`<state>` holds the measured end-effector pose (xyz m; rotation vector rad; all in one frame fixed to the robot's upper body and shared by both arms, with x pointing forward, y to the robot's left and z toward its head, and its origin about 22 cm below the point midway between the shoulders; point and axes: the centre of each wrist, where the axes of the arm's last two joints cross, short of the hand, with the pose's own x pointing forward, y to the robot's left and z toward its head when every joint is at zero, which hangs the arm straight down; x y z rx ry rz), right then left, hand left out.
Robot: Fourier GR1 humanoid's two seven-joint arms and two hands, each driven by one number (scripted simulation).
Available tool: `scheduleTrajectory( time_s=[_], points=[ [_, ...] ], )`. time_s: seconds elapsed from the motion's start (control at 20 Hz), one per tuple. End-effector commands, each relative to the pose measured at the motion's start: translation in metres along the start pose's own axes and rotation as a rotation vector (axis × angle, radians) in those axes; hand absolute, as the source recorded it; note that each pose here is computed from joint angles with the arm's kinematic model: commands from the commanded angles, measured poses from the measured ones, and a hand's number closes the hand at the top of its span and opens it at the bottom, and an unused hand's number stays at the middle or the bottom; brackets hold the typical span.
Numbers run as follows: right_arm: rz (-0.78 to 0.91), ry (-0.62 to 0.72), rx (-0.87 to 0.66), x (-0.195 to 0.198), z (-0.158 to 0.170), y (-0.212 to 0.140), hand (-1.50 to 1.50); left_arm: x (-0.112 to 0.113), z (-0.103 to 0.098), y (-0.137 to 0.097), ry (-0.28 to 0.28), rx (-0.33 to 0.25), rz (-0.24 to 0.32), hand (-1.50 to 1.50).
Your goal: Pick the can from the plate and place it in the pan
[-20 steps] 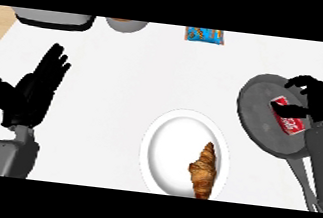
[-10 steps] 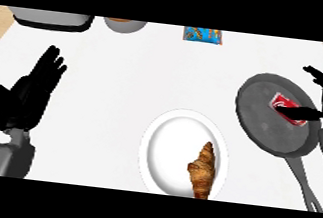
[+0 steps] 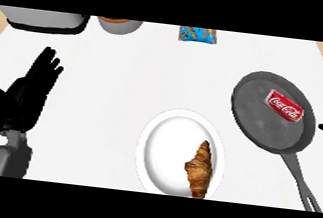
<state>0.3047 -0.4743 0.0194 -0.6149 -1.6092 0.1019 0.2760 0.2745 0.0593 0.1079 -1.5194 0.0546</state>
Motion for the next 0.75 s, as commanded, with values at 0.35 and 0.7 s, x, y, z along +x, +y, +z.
scheduleTrajectory(
  time_s=[0.35,0.7],
  points=[
    [-0.181,-0.055,0.079,-0.033,0.079,-0.1,-1.5,0.008,-0.001,0.008,0.001,-0.007,-0.009,0.0],
    [-0.147,-0.054,0.049,-0.04,0.099,-0.126,-1.5,0.01,0.01,0.007,0.006,-0.012,-0.005,0.0]
  ],
)
